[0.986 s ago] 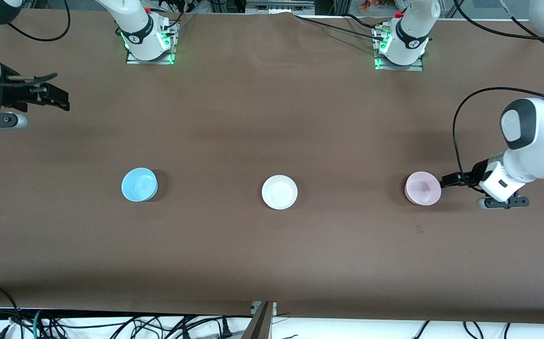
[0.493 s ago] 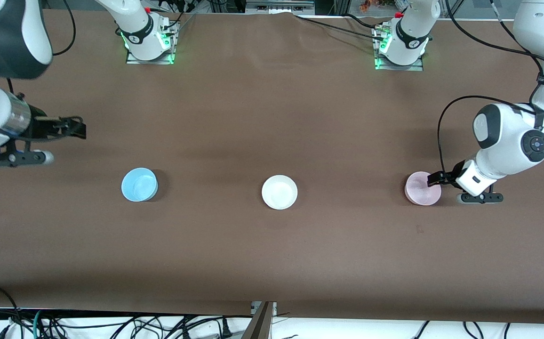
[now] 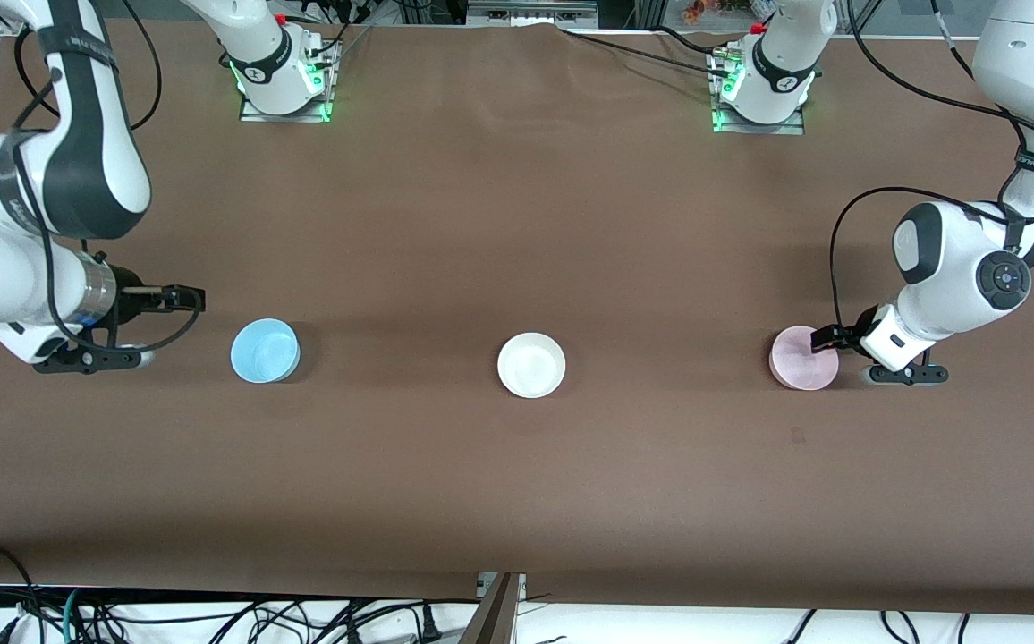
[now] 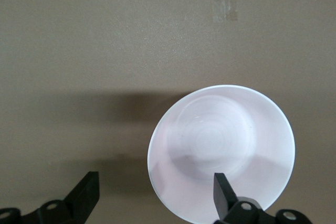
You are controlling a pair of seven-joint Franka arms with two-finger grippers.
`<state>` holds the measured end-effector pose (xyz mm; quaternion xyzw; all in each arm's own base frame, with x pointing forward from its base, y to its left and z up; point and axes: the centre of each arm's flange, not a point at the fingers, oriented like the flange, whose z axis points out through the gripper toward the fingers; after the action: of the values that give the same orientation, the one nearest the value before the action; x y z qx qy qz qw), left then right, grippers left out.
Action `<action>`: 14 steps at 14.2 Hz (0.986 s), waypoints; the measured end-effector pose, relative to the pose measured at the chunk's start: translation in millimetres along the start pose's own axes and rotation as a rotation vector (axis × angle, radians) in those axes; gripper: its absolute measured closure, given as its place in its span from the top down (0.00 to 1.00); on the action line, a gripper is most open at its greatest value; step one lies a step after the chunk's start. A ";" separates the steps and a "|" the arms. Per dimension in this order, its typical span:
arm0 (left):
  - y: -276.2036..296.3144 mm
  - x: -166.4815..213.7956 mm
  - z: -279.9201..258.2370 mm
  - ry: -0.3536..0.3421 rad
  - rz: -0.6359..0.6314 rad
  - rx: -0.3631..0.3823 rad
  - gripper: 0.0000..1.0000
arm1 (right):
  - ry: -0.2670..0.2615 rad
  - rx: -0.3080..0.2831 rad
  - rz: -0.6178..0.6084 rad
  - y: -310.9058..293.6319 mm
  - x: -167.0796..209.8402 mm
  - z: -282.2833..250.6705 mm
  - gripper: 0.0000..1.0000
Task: Stack pink and blue bowls on white bowl
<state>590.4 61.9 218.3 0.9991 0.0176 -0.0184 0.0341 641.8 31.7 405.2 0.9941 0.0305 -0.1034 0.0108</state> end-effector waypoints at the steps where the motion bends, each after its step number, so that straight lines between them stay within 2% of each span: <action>1: 0.0 -0.1 1.0 0.000 -0.004 -0.001 0.95 | 0.013 0.001 0.002 0.8 4.1 13.9 1.00; 2: 0.0 -0.2 2.1 0.002 -0.007 -0.001 0.89 | 0.025 0.001 0.003 1.3 6.9 28.9 1.00; 3: 0.2 -0.3 3.1 0.005 -0.011 -0.002 0.89 | 0.033 0.000 0.003 1.4 8.2 42.8 1.00; 5: 0.3 -1.0 5.6 0.005 -0.027 -0.004 0.78 | 0.042 0.000 0.004 1.6 8.5 63.4 1.00; 7: 0.4 -0.9 7.5 0.007 -0.042 -0.005 0.74 | 0.061 0.000 0.013 5.5 10.3 75.9 1.00; 11: 0.1 -0.8 8.2 0.010 -0.060 -0.005 0.70 | 0.130 0.002 0.029 14.7 23.2 116.2 1.00; 14: 0.2 -1.2 8.7 0.013 -0.073 0.048 0.66 | 0.157 0.020 0.050 15.9 28.0 159.3 1.00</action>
<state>588.9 61.0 209.7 0.9984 0.0540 -0.0137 0.0092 637.5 13.1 243.9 0.9997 0.0054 -0.0249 0.0009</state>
